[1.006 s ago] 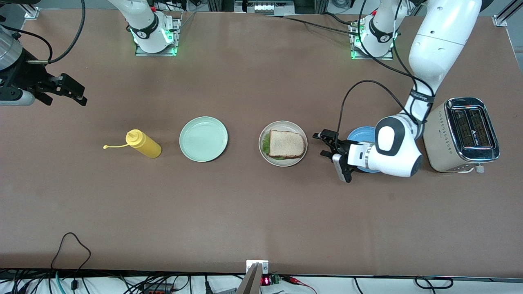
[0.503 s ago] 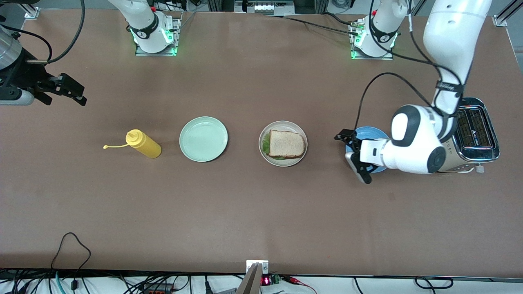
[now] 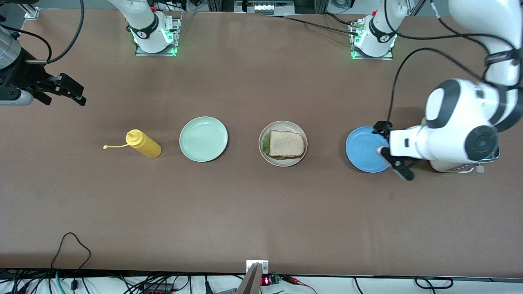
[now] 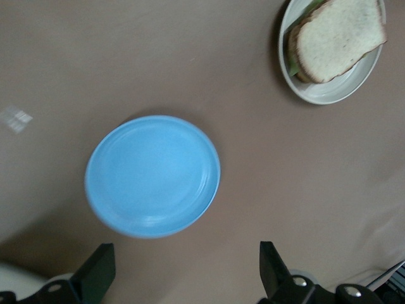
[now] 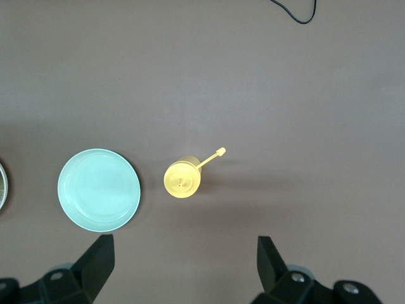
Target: Make sandwich in beige plate with both arms
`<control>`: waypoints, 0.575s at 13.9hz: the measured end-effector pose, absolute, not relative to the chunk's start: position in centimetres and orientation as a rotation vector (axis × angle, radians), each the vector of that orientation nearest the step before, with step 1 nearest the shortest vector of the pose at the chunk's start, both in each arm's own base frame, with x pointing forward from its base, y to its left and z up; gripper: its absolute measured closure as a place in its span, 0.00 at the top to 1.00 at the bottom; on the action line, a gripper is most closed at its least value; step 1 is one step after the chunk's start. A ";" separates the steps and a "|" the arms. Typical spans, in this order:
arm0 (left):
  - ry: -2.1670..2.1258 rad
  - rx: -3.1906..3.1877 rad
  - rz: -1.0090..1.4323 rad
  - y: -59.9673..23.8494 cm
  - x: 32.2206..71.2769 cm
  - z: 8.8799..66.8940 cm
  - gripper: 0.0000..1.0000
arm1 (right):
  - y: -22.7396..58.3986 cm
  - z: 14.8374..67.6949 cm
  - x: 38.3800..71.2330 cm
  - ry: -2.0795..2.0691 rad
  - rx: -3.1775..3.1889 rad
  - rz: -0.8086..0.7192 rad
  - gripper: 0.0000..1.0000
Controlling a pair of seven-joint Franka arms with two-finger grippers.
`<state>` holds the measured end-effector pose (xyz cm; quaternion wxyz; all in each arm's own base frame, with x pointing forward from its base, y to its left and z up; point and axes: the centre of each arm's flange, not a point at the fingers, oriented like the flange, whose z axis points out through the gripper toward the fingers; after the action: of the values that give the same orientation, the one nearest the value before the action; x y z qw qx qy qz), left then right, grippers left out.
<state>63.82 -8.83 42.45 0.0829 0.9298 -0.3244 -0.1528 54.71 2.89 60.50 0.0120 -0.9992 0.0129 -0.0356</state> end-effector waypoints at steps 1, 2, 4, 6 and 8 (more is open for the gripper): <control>-0.953 2.827 -0.467 -8.1 63.8 44.4 1.00 | 2.9 60.5 54.7 0.040 -3.115 -0.111 1.00; -0.933 2.871 -0.464 -7.5 63.7 46.2 1.00 | 2.9 60.5 54.7 0.040 -3.115 -0.111 1.00; -0.891 2.923 -0.429 -7.3 63.1 49.2 1.00 | 2.9 60.5 54.7 0.041 -3.115 -0.111 1.00; -0.859 2.942 -0.435 -7.1 62.4 51.8 1.00 | 2.8 60.5 54.7 0.044 -3.115 -0.110 1.00; -0.767 2.983 -0.415 -5.8 62.0 54.2 1.00 | 2.7 60.5 54.7 0.046 -3.115 -0.111 1.00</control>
<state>62.03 -5.79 54.22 0.0170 0.9597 -0.2468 -0.1335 54.72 2.68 60.49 0.0121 -0.9992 0.0148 -0.0355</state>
